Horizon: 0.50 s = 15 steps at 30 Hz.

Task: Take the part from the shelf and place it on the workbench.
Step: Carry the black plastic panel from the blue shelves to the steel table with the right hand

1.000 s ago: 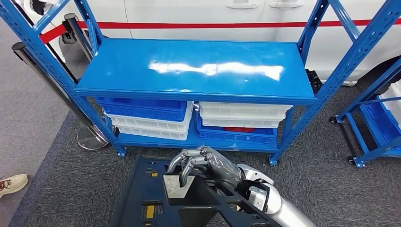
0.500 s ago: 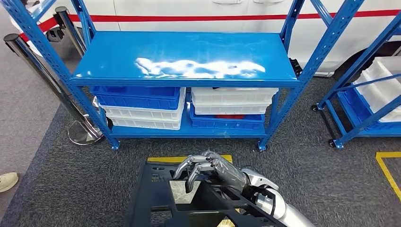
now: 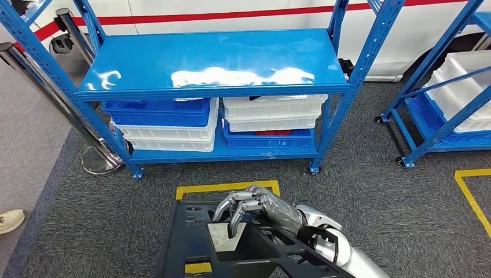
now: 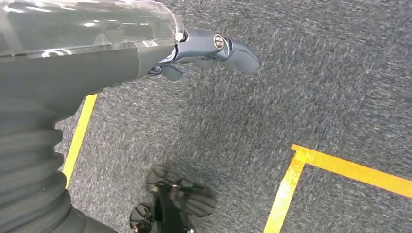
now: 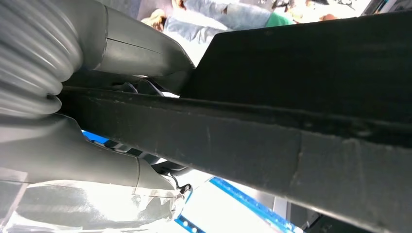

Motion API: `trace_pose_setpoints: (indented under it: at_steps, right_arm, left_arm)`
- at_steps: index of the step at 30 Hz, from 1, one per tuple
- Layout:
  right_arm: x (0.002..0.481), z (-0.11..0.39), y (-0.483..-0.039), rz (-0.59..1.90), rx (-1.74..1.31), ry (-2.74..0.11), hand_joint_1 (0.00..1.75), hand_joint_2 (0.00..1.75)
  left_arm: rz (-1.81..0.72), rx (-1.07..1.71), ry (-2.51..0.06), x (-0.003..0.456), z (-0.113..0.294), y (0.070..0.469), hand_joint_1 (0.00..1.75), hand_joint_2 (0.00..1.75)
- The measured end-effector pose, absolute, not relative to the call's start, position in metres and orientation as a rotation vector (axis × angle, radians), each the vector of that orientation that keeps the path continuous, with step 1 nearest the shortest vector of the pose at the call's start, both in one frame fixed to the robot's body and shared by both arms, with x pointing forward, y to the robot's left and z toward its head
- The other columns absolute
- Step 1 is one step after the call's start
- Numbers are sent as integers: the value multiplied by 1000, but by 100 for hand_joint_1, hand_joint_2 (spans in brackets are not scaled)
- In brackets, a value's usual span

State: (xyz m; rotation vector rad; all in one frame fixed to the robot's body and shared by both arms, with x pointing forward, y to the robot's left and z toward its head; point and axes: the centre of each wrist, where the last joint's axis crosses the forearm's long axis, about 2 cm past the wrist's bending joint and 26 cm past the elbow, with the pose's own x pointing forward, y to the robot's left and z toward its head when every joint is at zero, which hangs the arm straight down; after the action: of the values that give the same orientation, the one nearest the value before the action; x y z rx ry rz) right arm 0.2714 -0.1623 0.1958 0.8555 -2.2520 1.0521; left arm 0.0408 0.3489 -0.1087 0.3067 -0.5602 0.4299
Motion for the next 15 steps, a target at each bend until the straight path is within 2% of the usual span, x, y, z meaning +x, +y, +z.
trace_pose_setpoints:
  at_steps: [15]
  right_arm:
    - [271, 196, -160, 1032, 934, -2233, 175, 175]
  left_arm:
    - [456, 326, -571, 39, -109, 352, 0, 175]
